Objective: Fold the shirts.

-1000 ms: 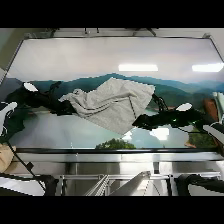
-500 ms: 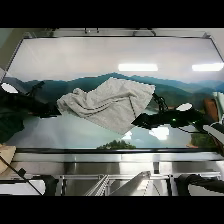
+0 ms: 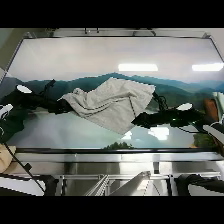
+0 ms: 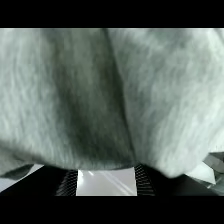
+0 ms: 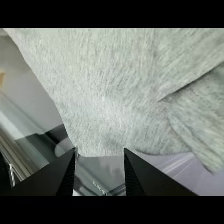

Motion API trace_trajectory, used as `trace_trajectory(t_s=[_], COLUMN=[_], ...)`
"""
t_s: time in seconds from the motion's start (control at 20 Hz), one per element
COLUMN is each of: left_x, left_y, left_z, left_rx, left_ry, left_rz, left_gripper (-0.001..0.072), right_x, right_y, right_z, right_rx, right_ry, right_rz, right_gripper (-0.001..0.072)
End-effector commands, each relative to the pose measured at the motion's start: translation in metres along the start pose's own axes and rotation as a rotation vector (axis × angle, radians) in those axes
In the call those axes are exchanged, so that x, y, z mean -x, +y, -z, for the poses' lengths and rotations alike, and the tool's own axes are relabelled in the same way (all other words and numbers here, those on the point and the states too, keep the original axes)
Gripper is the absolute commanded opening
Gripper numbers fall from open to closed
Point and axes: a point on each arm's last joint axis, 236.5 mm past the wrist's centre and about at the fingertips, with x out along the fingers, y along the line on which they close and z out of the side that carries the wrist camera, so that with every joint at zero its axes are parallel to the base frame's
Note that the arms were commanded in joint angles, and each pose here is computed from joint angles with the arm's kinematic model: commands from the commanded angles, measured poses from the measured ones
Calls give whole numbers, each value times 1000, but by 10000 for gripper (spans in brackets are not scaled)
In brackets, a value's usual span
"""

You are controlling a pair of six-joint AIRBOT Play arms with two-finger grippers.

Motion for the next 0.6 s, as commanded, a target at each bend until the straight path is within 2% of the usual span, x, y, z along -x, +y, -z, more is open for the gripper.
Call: trace_trajectory(t_s=[0.0, 0.1, 0.15, 0.2, 0.25, 0.4, 0.55], left_x=[-1, 3, 3, 2, 0, 1, 1], left_y=[2, 2, 3, 4, 3, 1, -3], left_z=[-24, -31, -30, -28, -27, -28, -21], left_rx=[-36, -46, -46, -45, -44, -40, -43], left_ry=[-43, -60, -58, -49, -45, -50, -19], left_rz=[-28, -33, -35, -35, -29, -23, -4], left_gripper=[371, 369, 345, 116, 22, 21, 22], right_x=[0, 0, 1, 1, 1, 2, -12], right_y=[5, 10, 13, 11, 5, -8, -21], right_z=[6, 13, 19, 23, 27, 36, 14], right_rx=[1, 1, 0, -11, -22, -50, -87], right_ry=[25, 54, 79, 97, 115, 147, 55], right_rz=[-21, -44, -56, -45, -21, 36, 73], right_gripper=[348, 454, 456, 456, 457, 461, 462])
